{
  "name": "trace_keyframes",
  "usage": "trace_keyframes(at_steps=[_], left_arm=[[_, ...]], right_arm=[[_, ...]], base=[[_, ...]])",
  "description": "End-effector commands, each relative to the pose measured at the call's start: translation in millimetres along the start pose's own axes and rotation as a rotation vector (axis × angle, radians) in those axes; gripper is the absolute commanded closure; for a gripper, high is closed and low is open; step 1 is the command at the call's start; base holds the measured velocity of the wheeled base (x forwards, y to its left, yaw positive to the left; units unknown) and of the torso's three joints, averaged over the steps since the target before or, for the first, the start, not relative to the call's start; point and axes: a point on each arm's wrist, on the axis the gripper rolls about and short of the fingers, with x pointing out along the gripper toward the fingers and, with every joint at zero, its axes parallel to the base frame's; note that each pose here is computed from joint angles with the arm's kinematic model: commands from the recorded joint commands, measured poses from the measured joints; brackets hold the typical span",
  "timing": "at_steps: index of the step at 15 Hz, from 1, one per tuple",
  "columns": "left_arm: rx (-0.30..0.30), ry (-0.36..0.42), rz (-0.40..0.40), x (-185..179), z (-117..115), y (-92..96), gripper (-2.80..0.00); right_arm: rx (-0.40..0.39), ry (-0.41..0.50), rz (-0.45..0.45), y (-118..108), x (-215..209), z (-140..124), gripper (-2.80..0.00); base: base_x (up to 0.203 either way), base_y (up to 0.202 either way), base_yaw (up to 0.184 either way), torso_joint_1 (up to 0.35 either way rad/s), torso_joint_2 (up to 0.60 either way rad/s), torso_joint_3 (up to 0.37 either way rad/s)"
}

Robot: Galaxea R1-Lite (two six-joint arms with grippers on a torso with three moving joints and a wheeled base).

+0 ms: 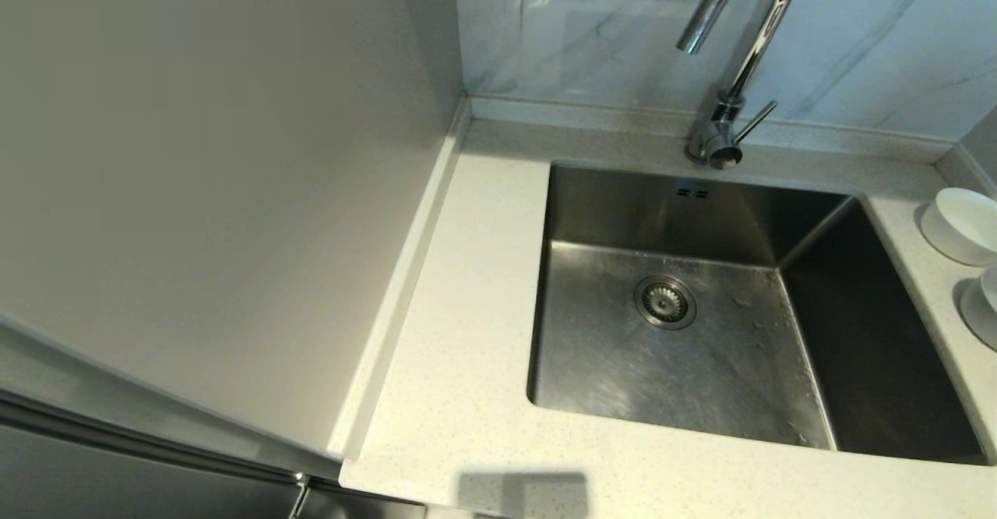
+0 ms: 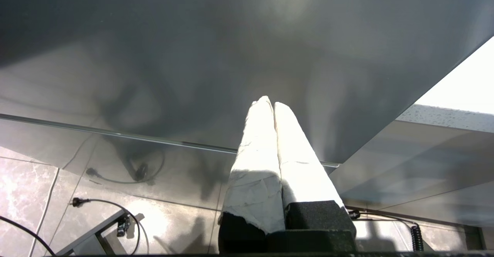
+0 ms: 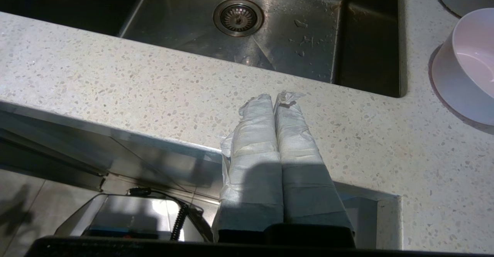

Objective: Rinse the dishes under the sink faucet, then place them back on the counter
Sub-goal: Put a bowl into the sink

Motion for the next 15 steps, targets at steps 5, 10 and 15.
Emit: trace_keyframes(at_steps=[5, 10, 15], left_arm=[[-0.001, -0.003, 0.001, 0, 0, 0.0, 0.00], [-0.001, -0.003, 0.001, 0, 0, 0.0, 0.00], [-0.001, -0.003, 0.001, 0, 0, 0.0, 0.00]], right_arm=[[-0.044, 0.017, -0.006, 0, 1, 12, 0.00], [-0.084, 0.151, 0.009, -1, 35, 91, 0.00], [-0.094, 0.140, -0.036, -6, 104, 230, 0.00]], base=[[0.000, 0.000, 0.000, 0.000, 0.00, 0.000], [0.000, 0.000, 0.000, 0.000, 0.00, 0.000], [0.000, 0.000, 0.000, 0.000, 0.00, 0.000]])
